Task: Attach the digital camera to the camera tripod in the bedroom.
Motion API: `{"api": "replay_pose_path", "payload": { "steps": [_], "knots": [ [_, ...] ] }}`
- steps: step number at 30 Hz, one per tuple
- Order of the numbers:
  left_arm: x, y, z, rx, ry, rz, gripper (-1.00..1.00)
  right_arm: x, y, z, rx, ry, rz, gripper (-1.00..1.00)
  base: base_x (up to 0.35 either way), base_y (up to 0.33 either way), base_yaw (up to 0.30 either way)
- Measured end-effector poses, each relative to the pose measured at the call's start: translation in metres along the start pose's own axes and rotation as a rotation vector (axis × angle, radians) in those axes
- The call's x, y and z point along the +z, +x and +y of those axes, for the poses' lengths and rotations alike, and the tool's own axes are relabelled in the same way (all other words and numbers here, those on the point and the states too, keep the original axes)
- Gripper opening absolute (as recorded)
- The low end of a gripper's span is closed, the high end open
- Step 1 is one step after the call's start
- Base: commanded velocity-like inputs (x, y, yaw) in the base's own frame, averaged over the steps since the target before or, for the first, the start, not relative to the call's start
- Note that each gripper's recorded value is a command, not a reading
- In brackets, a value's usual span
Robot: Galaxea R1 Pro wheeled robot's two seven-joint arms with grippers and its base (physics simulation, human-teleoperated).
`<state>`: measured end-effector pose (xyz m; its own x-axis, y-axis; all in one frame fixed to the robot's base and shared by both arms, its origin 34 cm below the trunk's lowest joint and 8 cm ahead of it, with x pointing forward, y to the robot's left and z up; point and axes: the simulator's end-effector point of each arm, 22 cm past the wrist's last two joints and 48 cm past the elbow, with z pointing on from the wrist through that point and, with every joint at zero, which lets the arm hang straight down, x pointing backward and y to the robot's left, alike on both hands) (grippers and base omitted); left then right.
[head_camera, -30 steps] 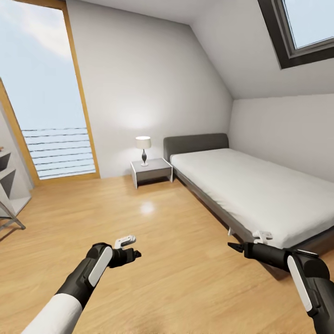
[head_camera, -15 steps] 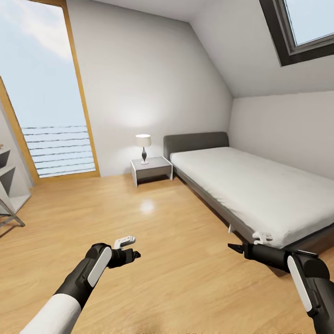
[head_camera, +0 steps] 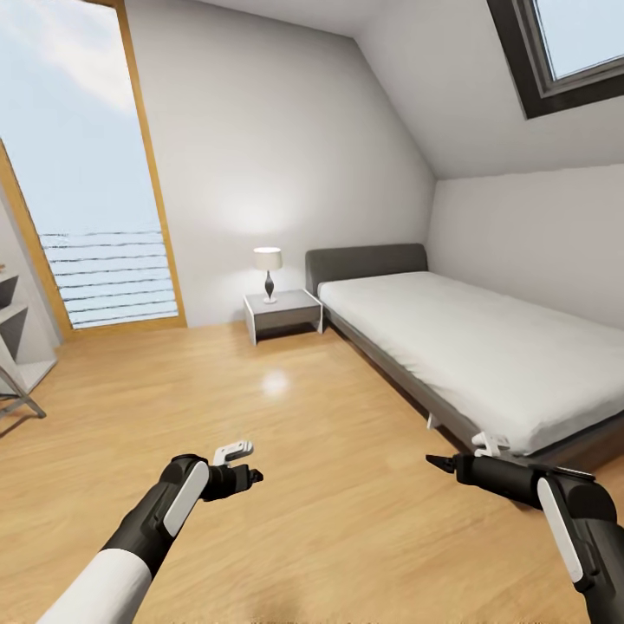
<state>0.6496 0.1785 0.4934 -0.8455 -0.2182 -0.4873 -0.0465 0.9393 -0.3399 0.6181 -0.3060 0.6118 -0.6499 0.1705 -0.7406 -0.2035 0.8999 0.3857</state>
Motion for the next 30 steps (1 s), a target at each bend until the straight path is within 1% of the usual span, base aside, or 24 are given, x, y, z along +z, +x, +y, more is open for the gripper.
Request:
{"api": "replay_pose_path", "payload": {
  "steps": [19,25,30],
  "knots": [
    [0.029,0.030,0.010,0.000,0.007,-0.002,1.00,0.015,0.038,-0.015,-0.001,0.001,-0.001,1.00,0.000,0.000,0.000],
    [0.038,0.035,0.014,0.001,0.006,-0.024,1.00,0.020,0.051,-0.019,0.001,0.000,0.000,1.00,0.000,0.000,0.000],
    [0.048,0.039,0.017,-0.005,0.007,-0.023,1.00,0.027,0.059,-0.023,0.009,0.003,0.019,1.00,0.000,0.000,0.000]
  ]
}}
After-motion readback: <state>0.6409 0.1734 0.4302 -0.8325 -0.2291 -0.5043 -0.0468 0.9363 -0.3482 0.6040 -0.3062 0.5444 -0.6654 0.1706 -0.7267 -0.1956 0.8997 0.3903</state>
